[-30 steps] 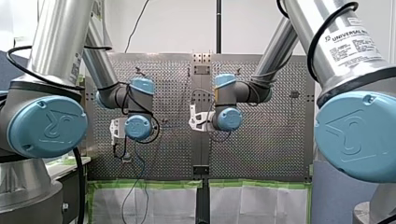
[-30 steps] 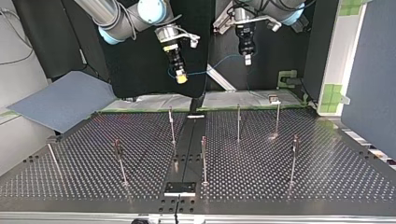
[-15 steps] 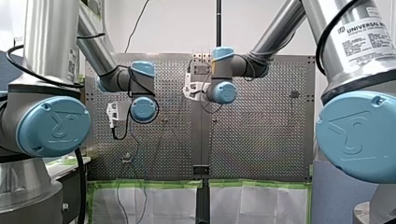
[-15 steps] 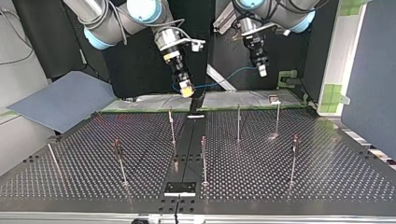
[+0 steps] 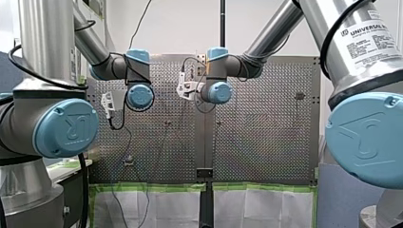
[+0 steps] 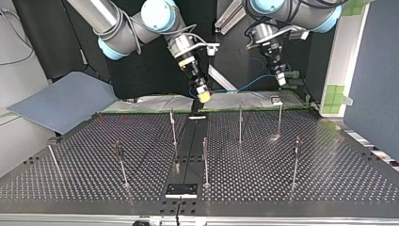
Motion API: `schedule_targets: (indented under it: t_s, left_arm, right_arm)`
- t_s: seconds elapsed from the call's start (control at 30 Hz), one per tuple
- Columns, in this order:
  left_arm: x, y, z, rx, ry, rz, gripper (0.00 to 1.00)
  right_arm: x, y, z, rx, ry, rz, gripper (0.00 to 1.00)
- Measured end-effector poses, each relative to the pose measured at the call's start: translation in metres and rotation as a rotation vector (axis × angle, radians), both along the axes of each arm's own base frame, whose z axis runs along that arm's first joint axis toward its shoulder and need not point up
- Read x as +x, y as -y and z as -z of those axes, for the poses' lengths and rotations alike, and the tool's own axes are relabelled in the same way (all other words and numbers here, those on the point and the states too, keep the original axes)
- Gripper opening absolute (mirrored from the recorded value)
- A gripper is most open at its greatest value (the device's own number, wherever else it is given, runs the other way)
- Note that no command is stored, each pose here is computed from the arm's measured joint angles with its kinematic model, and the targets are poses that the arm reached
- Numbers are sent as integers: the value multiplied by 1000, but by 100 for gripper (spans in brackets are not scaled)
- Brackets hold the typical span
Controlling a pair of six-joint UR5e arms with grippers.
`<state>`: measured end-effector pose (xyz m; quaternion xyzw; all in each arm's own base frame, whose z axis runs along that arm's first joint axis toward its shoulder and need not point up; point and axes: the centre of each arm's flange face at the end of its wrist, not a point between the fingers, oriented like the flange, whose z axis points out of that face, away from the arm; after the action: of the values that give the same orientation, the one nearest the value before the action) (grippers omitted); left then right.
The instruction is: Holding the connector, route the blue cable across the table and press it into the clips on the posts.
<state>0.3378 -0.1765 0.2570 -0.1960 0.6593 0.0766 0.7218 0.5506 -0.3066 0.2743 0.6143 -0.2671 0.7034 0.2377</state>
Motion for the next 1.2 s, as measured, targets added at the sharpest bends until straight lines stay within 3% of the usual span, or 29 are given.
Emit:
schedule_targets:
  t_s: [0.2, 0.33, 0.5, 0.67, 1.03, 1.2]
  left_arm:
    - [15, -11, -6, -8, 15, 0, 0]
    - [27, -19, -16, -21, 35, -8, 0]
    - [37, -35, -23, -17, 28, -60, 0]
    - [42, -44, -29, -9, 30, -87, 0]
    - [56, -48, -68, -21, 103, -49, 0]
    - [65, -52, -83, -22, 116, -51, 0]
  right_arm:
    - [23, -18, -3, 15, -8, -36, 0]
    - [31, -21, -14, 19, -6, -47, 0]
    - [37, -17, -28, 30, 4, -49, 0]
    - [41, -12, -43, 35, 8, -48, 0]
    - [51, -3, -78, 41, 9, -52, 0]
    - [55, 3, -95, 59, 27, -58, 0]
